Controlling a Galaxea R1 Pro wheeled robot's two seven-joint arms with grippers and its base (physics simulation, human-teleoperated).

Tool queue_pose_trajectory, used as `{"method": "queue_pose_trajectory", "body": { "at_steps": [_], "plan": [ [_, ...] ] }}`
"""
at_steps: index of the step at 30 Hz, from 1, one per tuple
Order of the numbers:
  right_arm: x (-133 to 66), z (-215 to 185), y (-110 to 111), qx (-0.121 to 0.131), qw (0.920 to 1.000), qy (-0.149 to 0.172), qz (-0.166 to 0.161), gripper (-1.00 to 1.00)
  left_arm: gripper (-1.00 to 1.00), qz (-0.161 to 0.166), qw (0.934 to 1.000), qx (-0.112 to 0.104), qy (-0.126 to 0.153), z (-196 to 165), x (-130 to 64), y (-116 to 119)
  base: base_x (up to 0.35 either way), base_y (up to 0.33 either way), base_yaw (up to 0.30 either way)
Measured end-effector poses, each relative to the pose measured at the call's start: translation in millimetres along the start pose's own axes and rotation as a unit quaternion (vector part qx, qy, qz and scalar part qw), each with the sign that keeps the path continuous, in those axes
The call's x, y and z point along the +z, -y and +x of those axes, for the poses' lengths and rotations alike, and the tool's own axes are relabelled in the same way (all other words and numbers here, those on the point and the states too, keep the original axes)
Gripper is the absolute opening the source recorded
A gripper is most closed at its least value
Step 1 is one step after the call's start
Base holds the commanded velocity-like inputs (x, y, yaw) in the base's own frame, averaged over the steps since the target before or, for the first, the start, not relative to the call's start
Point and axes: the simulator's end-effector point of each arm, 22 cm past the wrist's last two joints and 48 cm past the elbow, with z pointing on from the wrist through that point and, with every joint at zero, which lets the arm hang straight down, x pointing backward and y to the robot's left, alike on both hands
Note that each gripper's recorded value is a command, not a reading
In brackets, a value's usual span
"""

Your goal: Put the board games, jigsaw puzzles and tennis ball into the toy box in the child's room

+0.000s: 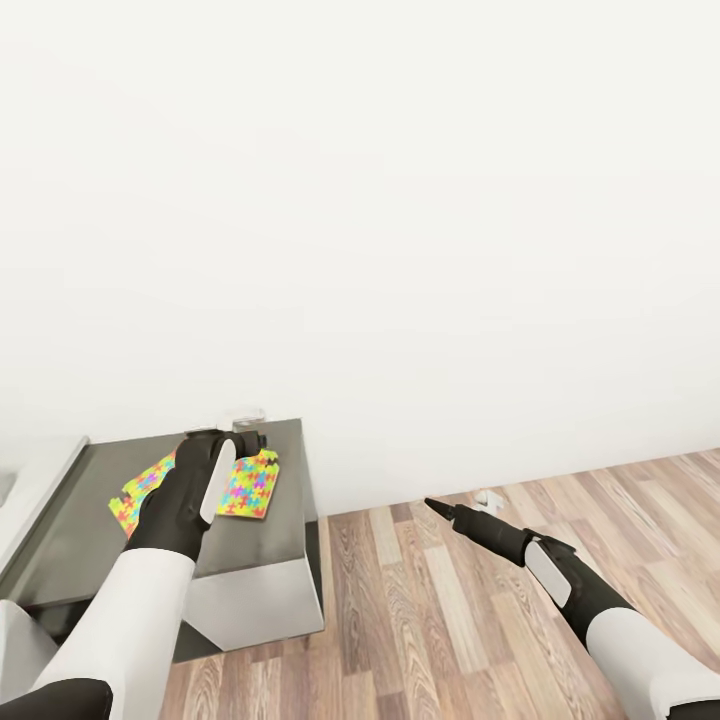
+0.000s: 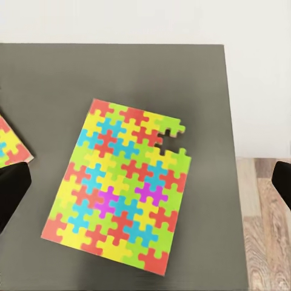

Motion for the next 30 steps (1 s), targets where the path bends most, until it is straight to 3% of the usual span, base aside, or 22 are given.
{"method": "queue_pose_trajectory", "body": {
  "at_steps": [18, 30],
  "plan": [
    [6.5, 5.5, -6.4, 0.001, 1.0, -0.004, -0.004, 1.0, 1.0, -0.001, 1.0, 0.0, 0.003, -0.7, 0.7, -0.3, 0.091, 0.042, 0.0],
    [7.6, 7.4, 10.5, 0.001, 0.9993, -0.006, 0.037, 1.0, 1.0, -0.003, 1.0, -0.001, 0.006, -1.6, 1.3, -0.2, 0.076, 0.039, 0.0]
  ]
}}
